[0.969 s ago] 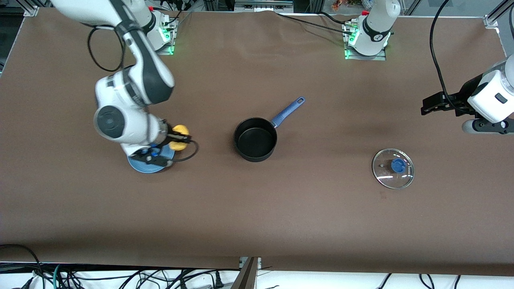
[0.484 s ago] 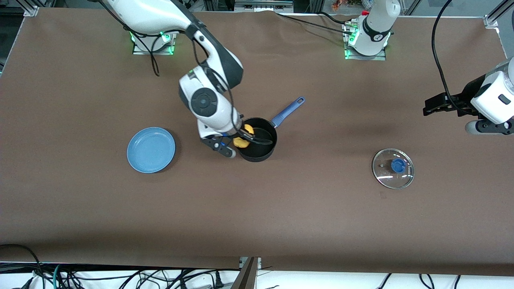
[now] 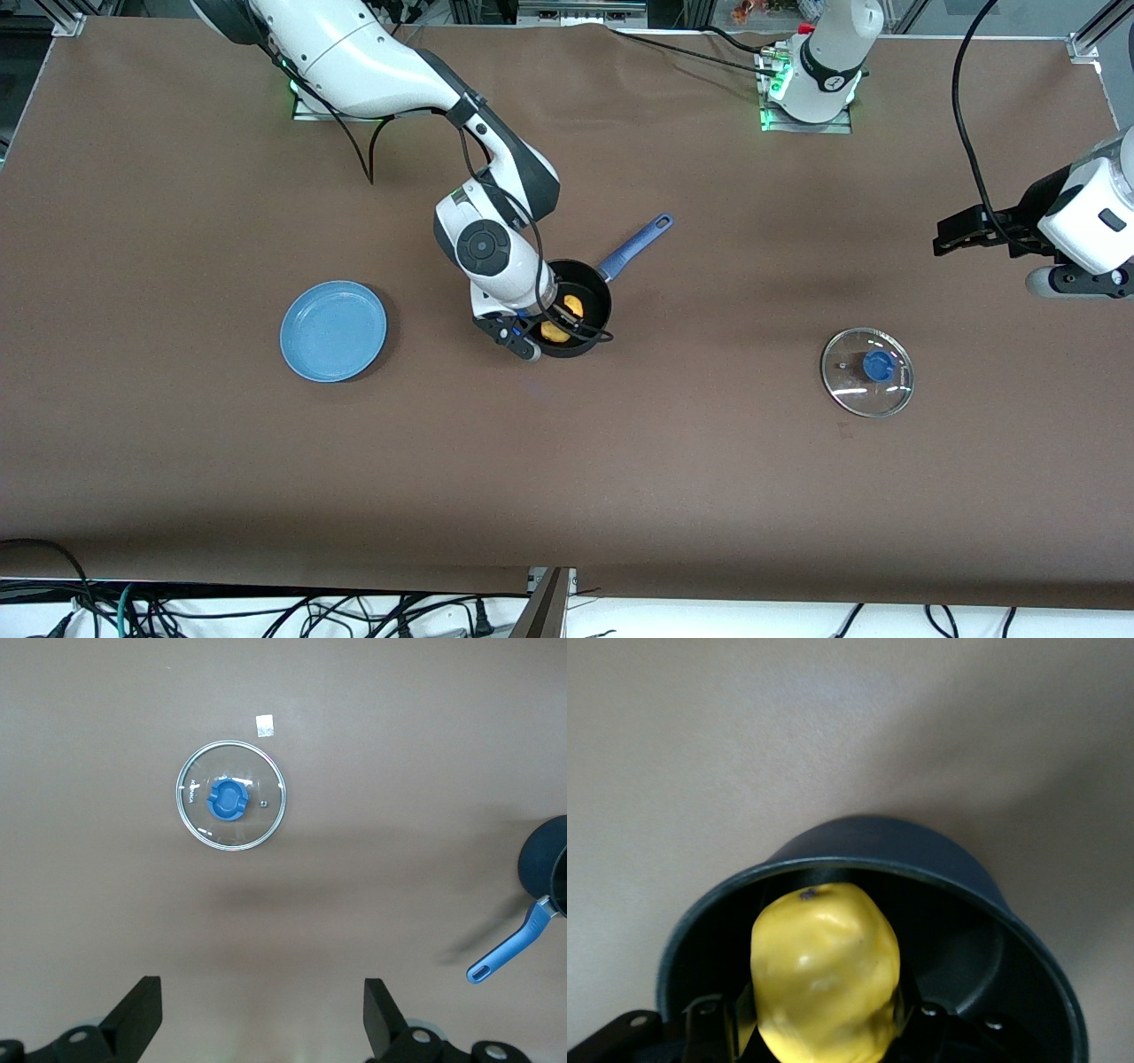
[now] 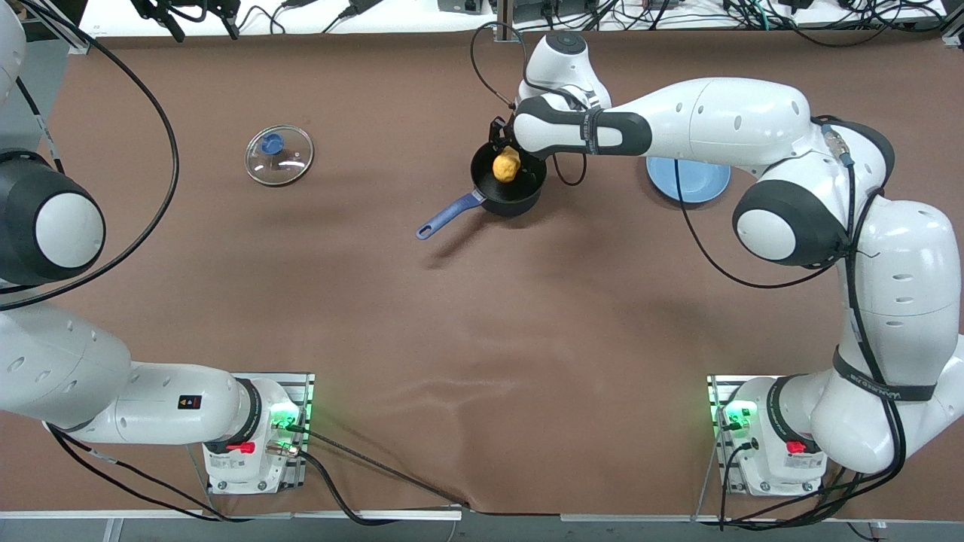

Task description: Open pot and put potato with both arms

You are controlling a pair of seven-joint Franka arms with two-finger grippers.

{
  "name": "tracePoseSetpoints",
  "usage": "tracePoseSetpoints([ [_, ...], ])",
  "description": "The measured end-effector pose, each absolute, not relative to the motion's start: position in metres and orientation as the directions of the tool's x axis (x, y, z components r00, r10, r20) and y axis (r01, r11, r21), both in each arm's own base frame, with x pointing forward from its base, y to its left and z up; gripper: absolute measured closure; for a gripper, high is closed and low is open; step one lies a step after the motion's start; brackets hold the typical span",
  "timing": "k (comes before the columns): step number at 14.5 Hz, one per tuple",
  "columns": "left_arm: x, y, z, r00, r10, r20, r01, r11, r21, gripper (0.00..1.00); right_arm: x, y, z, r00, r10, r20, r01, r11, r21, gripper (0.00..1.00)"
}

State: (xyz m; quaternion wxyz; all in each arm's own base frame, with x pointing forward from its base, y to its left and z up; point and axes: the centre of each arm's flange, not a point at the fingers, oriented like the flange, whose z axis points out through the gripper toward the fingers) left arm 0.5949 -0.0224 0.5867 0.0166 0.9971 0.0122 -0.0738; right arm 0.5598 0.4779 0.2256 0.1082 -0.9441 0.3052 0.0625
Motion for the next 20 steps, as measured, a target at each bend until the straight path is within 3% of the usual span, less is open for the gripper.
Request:
tracePoseSetpoints([
  [1,0.595,-0.022,0.587,0.989,0.022,-0.148,0.027,-0.999,0.031,0.00,0.558,0.480,0.225,0.808,-0.560,-0.185,-0.587,-0.793,-0.165,0.32],
  [4,0.595,-0.022,0.587,0.989,0.022,-0.147,0.027,-0.999,0.031,0.00,0.559,0.485,0.234,0.813,-0.554,-0.180,-0.581,-0.795,-0.176,0.02],
  [7,0.595,-0.022,0.587,0.989,0.023,-0.147,0.028,-0.999,0.031,0.00,0.571,0.469,0.277,0.819,-0.551,-0.157,-0.570,-0.812,-0.125,0.00],
  [9,0.595,-0.022,0.587,0.989,0.024,-0.146,0.028,-0.999,0.031,0.00,0.584,0.436,0.338,0.826,-0.550,-0.125,-0.560,-0.825,-0.072,0.00],
  [14,0.595,-0.021,0.588,0.989,0.024,-0.146,0.029,-0.999,0.031,0.00,0.609,0.276,0.484,0.898,-0.432,-0.086,-0.430,-0.902,0.043,0.00],
  [20,0.595,-0.021,0.588,0.989,0.024,-0.146,0.029,-0.999,0.031,0.00,0.617,0.051,0.533,0.977,-0.184,-0.108,-0.188,-0.982,-0.021,0.00],
])
